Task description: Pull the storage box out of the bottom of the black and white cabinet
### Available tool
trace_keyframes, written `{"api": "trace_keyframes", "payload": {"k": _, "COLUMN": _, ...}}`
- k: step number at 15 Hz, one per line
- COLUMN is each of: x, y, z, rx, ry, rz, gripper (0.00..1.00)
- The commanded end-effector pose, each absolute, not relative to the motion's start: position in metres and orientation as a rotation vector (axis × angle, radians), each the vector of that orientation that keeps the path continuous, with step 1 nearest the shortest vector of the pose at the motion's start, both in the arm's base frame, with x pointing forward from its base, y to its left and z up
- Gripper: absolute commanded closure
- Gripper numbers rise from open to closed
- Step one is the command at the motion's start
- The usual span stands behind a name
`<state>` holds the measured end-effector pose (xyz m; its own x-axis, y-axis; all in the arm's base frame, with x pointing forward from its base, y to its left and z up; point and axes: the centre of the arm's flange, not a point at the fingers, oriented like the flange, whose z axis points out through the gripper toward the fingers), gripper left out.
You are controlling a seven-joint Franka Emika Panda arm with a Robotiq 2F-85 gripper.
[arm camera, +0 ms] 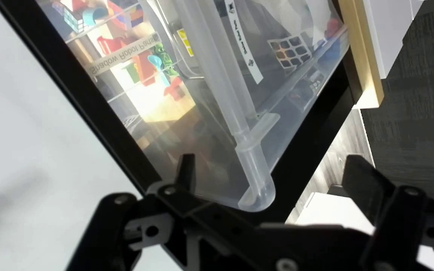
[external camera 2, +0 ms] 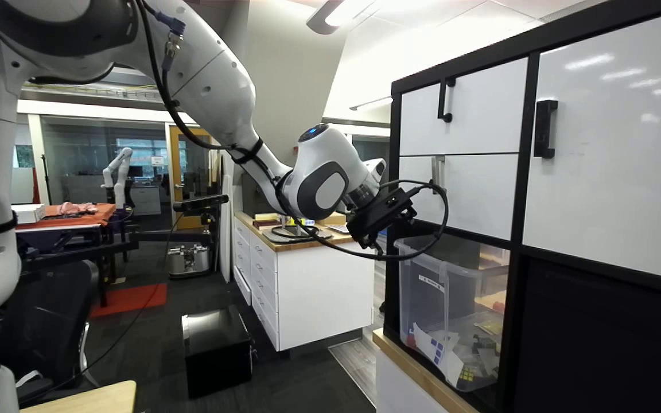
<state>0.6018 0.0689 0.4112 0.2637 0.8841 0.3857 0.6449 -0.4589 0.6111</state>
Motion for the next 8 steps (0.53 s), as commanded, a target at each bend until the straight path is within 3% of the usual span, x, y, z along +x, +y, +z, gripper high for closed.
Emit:
{"api": "trace_keyframes", "payload": {"k": 1, "x": 0.615, "y": 0.065, "z": 0.399, "rx": 2.145, "ry": 1.433, "rz": 1.025, "gripper": 0.00}}
{"api": "trace_keyframes", "payload": {"k": 8, "x": 0.639, "y": 0.073, "z": 0.390, "rx": 2.101, "ry": 1.482, "rz": 1.013, "gripper": 0.00}}
